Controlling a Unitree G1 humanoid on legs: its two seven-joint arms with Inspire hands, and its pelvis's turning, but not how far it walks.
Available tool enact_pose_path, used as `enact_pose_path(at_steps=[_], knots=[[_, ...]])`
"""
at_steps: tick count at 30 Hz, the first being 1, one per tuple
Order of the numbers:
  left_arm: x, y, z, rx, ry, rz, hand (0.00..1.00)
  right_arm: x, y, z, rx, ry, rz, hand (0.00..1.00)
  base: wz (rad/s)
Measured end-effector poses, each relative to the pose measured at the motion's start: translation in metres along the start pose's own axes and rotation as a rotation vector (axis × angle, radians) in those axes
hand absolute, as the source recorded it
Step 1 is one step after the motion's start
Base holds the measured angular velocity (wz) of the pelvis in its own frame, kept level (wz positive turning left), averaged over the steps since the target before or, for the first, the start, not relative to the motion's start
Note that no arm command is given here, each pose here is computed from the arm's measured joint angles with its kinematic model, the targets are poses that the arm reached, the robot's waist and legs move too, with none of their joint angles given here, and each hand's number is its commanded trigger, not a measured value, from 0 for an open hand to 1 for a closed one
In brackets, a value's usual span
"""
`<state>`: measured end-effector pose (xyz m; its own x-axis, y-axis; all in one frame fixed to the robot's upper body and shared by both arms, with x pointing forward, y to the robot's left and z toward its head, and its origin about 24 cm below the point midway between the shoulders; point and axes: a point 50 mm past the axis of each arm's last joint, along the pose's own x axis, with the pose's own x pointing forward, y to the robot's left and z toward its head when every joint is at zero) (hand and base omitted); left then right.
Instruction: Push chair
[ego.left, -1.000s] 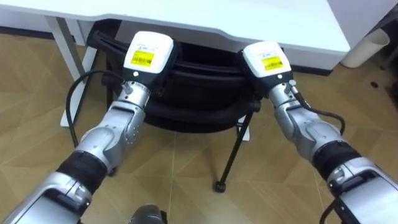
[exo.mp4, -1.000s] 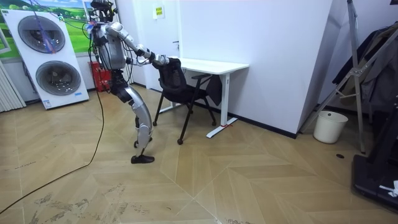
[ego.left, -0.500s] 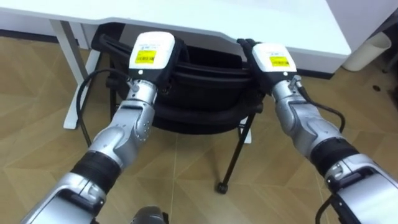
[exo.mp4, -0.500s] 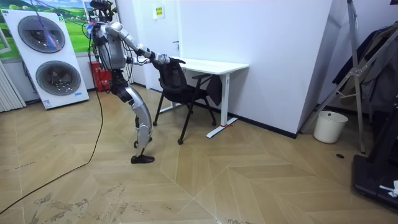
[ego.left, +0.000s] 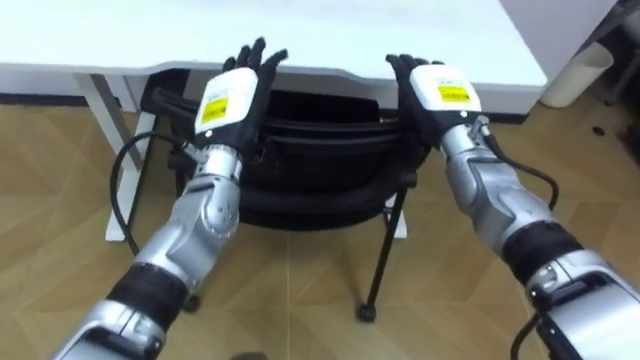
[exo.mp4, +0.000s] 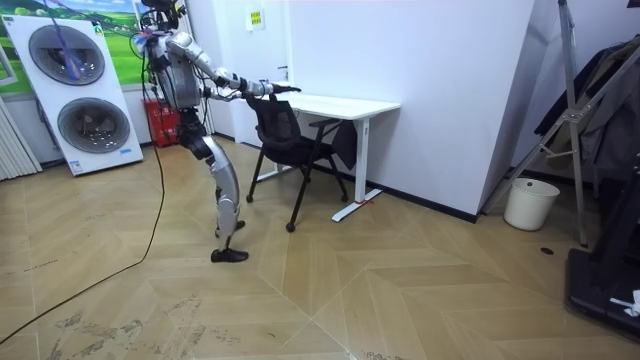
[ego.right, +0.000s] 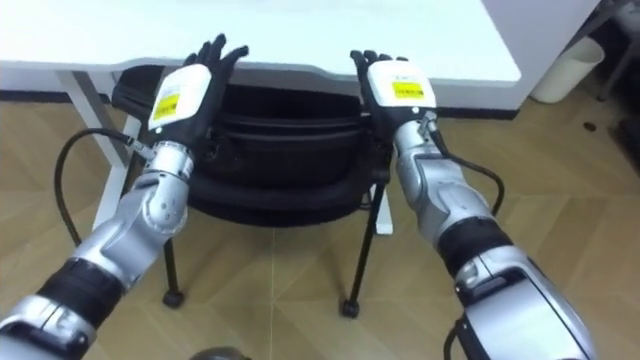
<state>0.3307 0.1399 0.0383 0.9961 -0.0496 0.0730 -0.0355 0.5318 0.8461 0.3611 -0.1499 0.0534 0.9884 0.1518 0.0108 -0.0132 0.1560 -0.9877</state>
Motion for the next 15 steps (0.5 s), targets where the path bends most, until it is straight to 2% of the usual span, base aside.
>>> enact_pose_path(at_steps=[2, 5, 8, 10, 11, 13, 15], knots=[[-0.002, 0.001, -0.004, 0.004, 0.019, -0.005, 0.0, 0.0, -0.004, 0.001, 0.013, -0.005, -0.011, 0.0, 0.17], [-0.005, 0.012, -0.007, 0.008, 0.017, 0.014, 0.0, -0.006, -0.019, -0.001, 0.02, -0.038, -0.053, 0.0, 0.11], [-0.004, 0.017, -0.008, 0.025, 0.017, -0.008, 0.0, -0.014, -0.049, -0.015, -0.015, -0.072, -0.138, 0.0, 0.08], [-0.006, 0.022, -0.004, 0.033, -0.003, -0.008, 0.0, -0.017, -0.087, -0.03, 0.089, -0.031, -0.329, 0.0, -0.11], [-0.007, 0.022, -0.005, 0.038, -0.004, -0.01, 0.0, -0.018, -0.098, -0.035, 0.118, -0.013, -0.392, 0.0, -0.09], [-0.015, 0.03, -0.013, 0.028, 0.013, 0.007, 0.0, -0.033, -0.126, -0.05, 0.169, 0.034, -0.585, 0.0, 0.0], [-0.029, 0.041, -0.023, 0.039, 0.008, 0.027, 0.0, -0.067, -0.152, -0.078, 0.188, 0.087, -0.803, 0.0, -0.04]])
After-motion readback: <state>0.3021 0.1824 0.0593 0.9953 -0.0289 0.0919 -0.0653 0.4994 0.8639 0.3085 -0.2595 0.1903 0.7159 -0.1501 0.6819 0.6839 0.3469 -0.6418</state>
